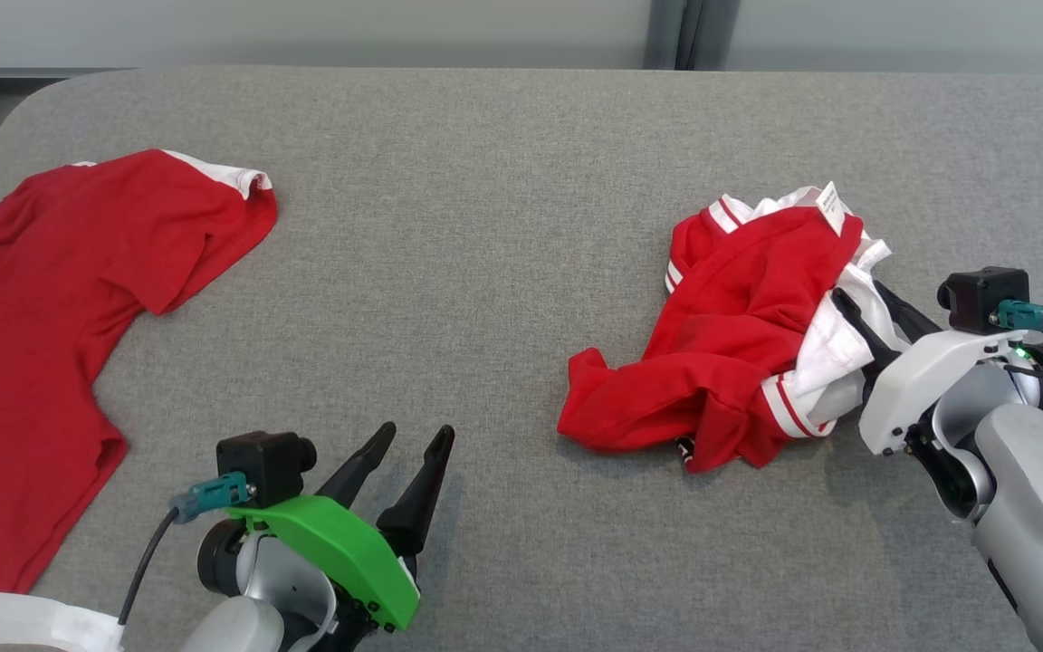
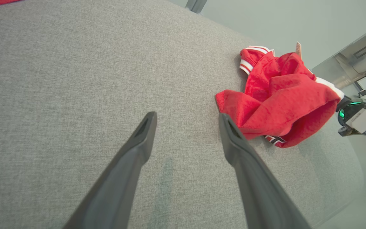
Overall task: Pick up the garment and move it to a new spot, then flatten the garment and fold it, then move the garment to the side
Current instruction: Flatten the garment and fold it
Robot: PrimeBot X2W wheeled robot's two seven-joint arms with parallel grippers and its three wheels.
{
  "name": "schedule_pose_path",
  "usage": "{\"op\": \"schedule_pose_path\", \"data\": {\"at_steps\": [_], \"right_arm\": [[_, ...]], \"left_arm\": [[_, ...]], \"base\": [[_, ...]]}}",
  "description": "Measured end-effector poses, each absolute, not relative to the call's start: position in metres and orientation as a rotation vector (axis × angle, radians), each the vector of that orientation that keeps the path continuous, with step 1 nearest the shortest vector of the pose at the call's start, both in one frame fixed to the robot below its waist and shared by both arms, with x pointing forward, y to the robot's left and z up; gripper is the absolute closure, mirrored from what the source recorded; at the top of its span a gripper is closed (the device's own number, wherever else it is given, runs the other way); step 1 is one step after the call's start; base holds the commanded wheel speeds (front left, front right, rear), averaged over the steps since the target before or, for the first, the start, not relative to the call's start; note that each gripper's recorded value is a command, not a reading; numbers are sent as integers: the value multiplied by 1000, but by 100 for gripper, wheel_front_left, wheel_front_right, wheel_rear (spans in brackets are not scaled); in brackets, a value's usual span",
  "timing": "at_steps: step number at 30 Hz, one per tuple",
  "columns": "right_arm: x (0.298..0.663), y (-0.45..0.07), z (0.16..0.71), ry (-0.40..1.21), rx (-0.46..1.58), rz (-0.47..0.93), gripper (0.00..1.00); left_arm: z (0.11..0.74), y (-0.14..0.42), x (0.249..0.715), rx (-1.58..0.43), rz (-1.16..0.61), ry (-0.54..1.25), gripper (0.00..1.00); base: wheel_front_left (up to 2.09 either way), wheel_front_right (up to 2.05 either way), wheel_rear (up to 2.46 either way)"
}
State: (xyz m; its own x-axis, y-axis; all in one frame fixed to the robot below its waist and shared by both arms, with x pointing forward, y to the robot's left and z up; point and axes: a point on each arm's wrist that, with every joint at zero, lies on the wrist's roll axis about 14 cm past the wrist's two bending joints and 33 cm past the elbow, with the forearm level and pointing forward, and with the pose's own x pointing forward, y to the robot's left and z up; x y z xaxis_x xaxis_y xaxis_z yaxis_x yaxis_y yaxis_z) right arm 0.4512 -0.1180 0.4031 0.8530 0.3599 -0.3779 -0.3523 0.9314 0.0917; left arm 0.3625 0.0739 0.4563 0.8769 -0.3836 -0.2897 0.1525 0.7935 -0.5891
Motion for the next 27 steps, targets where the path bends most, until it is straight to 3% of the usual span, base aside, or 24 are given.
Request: {"op": "schedule_pose_path", "data": {"at_steps": [1, 9, 12, 14, 15, 22, 27], "right_arm": [[451, -118, 404, 399, 19, 375, 50], [450, -121, 406, 393, 17, 370, 56], [450, -122, 406, 391, 16, 368, 63], [452, -123, 408, 384, 15, 360, 83], [452, -124, 409, 379, 16, 358, 100], [464, -127, 433, 290, 30, 343, 100], [493, -122, 517, 30, 111, 365, 100]], "left_arm": [[456, 74, 363, -588, -299, 414, 0], [456, 70, 363, -588, -310, 417, 0], [456, 70, 364, -588, -311, 418, 0], [456, 70, 364, -587, -311, 418, 0], [455, 70, 364, -587, -312, 419, 0], [455, 70, 365, -578, -313, 418, 0], [458, 77, 369, -569, -295, 399, 0]], "base": [[0, 0, 0], [0, 0, 0], [0, 0, 0], [0, 0, 0], [0, 0, 0], [0, 0, 0], [0, 0, 0]]}}
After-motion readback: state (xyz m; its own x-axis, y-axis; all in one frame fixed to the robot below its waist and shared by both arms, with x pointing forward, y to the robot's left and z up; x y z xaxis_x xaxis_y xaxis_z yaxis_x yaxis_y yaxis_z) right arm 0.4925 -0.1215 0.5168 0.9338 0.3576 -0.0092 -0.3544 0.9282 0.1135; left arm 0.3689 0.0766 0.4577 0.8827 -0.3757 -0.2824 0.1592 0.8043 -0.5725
